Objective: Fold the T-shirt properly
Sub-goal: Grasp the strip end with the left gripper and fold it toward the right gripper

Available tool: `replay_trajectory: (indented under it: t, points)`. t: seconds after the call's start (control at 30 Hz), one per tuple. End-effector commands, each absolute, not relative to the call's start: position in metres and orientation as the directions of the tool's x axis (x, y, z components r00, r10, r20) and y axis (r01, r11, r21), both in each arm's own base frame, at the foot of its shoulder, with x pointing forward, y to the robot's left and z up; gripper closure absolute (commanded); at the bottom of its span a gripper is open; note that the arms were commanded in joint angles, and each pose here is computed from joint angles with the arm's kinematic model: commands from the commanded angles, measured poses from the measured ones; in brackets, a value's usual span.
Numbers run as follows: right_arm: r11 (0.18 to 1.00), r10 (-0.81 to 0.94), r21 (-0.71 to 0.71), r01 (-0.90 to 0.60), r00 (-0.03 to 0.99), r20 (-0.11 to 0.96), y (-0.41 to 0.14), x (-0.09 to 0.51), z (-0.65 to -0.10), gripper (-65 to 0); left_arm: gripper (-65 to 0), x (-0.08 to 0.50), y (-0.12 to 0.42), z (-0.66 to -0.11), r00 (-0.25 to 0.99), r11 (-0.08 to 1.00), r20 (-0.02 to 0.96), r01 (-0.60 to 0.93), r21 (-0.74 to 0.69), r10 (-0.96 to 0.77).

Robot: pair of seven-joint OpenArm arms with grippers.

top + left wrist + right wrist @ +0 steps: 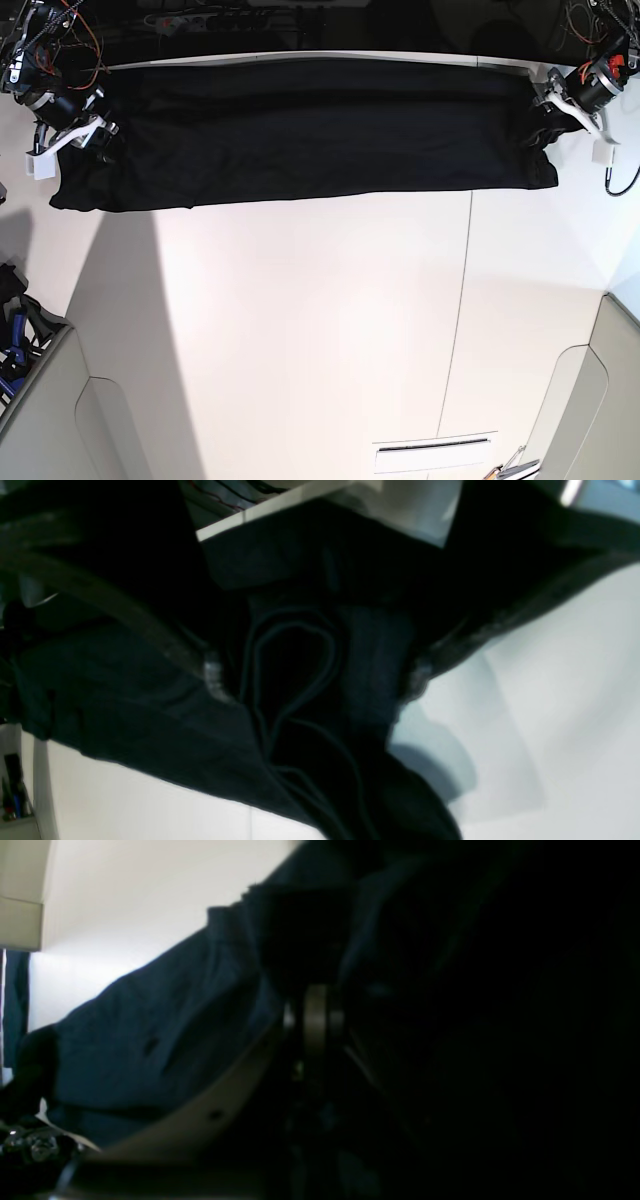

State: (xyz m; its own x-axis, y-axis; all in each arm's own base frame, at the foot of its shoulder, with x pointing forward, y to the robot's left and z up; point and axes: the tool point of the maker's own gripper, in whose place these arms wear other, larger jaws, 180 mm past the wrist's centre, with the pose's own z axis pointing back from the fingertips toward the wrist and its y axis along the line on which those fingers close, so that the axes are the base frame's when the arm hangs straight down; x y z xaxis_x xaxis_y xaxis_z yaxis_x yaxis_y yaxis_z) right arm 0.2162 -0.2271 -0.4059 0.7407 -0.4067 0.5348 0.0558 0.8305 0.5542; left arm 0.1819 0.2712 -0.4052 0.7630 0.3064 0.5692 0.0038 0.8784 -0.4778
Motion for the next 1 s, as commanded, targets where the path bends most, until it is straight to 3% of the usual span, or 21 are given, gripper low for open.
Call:
replay_trajectory:
  t: [0.0, 0.07, 0.1, 0.47, 0.7, 0.83, 0.97]
  points:
    - [0.833, -0.402, 0.553, 0.027, 0.716, 0.571, -0.231, 0.226, -0.394, 0.0, -18.5, 0.186, 0.274, -0.401, 0.761, 0.886, 0.583, 0.025, -0.463, 0.283]
    - [0.835, -0.401, 0.55, 0.024, 0.712, 0.577, -0.232, 0.228, -0.391, 0.0, -1.3, 0.188, 0.275, -0.401, 0.763, 0.893, 0.588, 0.029, -0.449, 0.27]
    - [0.836, -0.401, 0.548, 0.023, 0.707, 0.582, -0.234, 0.228, -0.389, 0.0, 0.0, 0.19, 0.276, -0.4, 0.754, 0.893, 0.597, 0.029, -0.448, 0.275]
    - [0.89, -0.38, 0.456, 0.016, 0.579, 0.721, -0.272, 0.234, -0.328, 0.0, 0.0, 0.228, 0.279, -0.341, 0.614, 0.921, 0.759, 0.127, -0.368, 0.218]
    - [0.903, -0.389, 0.425, 0.063, 0.538, 0.748, -0.294, 0.227, -0.316, 0.0, 0.0, 0.252, 0.294, -0.311, 0.558, 0.973, 0.828, 0.158, -0.17, 0.054]
    - [0.903, -0.39, 0.425, 0.063, 0.538, 0.748, -0.294, 0.227, -0.316, 0.0, 0.0, 0.259, 0.27, -0.281, 0.496, 0.961, 0.868, 0.243, -0.128, -0.01]
    - [0.904, -0.388, 0.422, 0.065, 0.54, 0.747, -0.295, 0.227, -0.317, 0.0, 0.0, 0.256, 0.212, -0.252, 0.434, 0.908, 0.894, 0.411, -0.084, -0.114]
